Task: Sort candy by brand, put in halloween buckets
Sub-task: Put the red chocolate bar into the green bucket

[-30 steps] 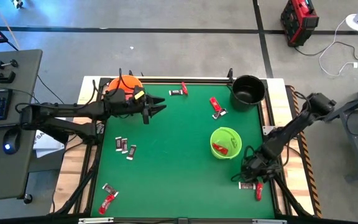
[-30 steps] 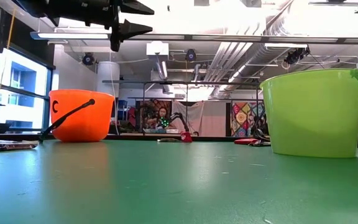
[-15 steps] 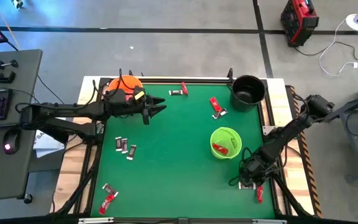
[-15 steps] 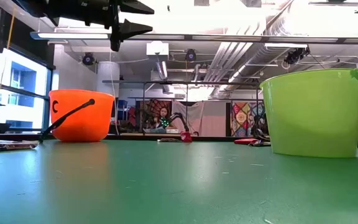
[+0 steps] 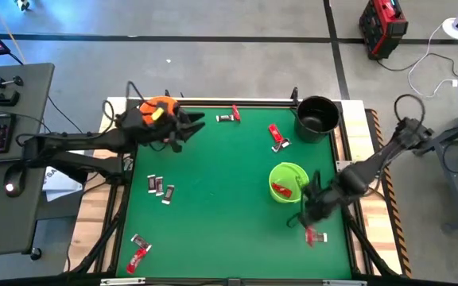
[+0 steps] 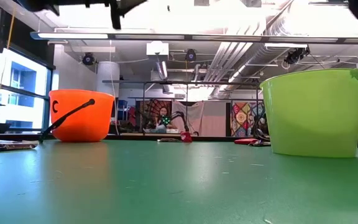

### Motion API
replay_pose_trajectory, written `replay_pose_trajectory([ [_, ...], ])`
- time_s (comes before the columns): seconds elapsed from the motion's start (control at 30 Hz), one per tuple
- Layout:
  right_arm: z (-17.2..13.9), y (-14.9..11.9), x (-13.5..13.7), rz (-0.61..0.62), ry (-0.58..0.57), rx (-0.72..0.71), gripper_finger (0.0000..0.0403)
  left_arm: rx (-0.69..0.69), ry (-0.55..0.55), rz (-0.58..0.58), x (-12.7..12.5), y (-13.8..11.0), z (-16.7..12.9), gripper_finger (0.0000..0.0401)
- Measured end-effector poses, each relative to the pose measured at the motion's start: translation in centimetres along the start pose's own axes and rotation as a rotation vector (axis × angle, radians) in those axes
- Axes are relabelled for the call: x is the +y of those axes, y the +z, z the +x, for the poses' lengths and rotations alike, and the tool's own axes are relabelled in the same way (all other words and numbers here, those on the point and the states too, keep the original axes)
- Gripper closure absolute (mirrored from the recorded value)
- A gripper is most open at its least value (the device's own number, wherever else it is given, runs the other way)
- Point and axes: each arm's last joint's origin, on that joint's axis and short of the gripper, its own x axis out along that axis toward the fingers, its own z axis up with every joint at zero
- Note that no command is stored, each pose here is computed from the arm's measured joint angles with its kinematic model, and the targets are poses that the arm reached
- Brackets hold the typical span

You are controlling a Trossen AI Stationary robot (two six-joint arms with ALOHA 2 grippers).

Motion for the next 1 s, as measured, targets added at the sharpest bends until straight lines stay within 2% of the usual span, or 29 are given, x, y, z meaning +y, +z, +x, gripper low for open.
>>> replay_pose_trajectory([
  [0.1,-2.5,1.8,1.4,-0.034,0.109,-0.298,0.0402,-0.051,-0.020,0.031,-0.6,1.4,-0.3,0.0204],
  [0.17,-3.8,3.2,1.9,-0.050,0.128,-0.462,0.0402,-0.069,-0.028,0.034,-0.8,2.0,-0.5,0.0204],
  [0.27,-4.8,5.4,1.9,-0.057,0.105,-0.588,0.0402,-0.083,-0.033,0.034,-1.0,2.4,-0.8,0.0204],
  [0.33,-4.9,6.7,1.3,-0.029,0.043,-0.608,0.0402,-0.077,-0.031,0.026,-1.0,2.3,-0.8,0.0204],
  [0.47,-4.1,8.4,-0.9,0.062,-0.187,-0.592,0.0403,-0.049,-0.044,-0.045,-1.0,2.1,-0.7,0.0204],
  [0.53,-3.5,8.8,-1.7,0.099,-0.246,-0.572,0.0403,-0.033,-0.046,-0.067,-0.9,1.9,-0.7,0.0204],
  [0.77,-2.8,9.0,-1.9,0.085,-0.220,-0.483,0.0386,-0.058,-0.052,-0.135,-1.1,2.4,-1.1,0.0204],
  [0.87,-2.8,9.0,-1.8,0.072,-0.214,-0.463,0.0351,-0.076,-0.049,-0.137,-1.0,2.8,-1.4,0.0204],
  [1.0,-2.7,9.0,-1.3,0.028,-0.162,-0.424,0.0285,-0.103,-0.043,-0.114,-1.0,3.4,-1.8,0.0204],
])
